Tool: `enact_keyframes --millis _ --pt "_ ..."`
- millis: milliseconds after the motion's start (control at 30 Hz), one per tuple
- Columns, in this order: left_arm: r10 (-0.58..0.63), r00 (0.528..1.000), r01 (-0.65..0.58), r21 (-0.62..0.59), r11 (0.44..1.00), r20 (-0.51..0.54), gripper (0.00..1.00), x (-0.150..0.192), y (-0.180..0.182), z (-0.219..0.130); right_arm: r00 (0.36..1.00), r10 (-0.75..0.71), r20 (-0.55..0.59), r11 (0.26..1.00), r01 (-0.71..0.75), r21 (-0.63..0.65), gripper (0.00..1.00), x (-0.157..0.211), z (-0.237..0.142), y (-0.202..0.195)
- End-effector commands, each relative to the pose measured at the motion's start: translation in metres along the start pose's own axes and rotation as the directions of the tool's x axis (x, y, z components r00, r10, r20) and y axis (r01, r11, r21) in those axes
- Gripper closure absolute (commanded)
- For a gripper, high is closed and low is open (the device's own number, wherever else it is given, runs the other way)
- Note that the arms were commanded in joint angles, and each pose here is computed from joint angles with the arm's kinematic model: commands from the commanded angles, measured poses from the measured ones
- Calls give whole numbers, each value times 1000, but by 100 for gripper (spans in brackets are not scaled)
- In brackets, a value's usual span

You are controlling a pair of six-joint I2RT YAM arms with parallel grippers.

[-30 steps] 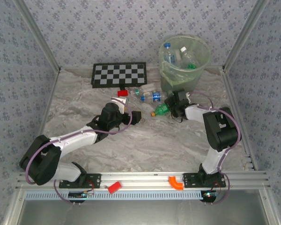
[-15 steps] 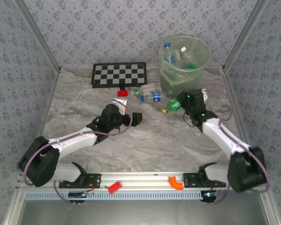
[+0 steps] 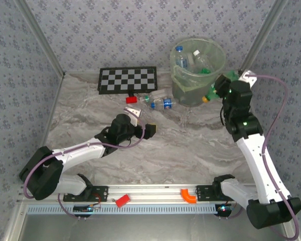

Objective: Put the plastic bottles in the bin

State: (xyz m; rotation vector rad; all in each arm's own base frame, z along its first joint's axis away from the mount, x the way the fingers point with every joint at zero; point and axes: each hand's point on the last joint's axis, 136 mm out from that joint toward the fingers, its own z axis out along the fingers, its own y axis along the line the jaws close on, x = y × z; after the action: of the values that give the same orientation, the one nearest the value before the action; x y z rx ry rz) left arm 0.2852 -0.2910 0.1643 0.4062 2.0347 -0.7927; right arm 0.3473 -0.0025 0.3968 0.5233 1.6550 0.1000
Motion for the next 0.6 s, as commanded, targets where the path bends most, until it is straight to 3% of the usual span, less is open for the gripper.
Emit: enact_keyframes --millis 0,267,567 --pt "22 998 -25 52 998 67 0 -20 -17 -8 980 -178 89 984 175 39 47 -36 10 9" --pt "32 997 -37 66 997 77 0 -21 -22 -12 940 -298 167 954 287 89 47 -81 61 36" --pt "34 997 -39 67 997 74 0 -20 -24 -12 892 -425 153 903 405 146 47 -93 131 50"
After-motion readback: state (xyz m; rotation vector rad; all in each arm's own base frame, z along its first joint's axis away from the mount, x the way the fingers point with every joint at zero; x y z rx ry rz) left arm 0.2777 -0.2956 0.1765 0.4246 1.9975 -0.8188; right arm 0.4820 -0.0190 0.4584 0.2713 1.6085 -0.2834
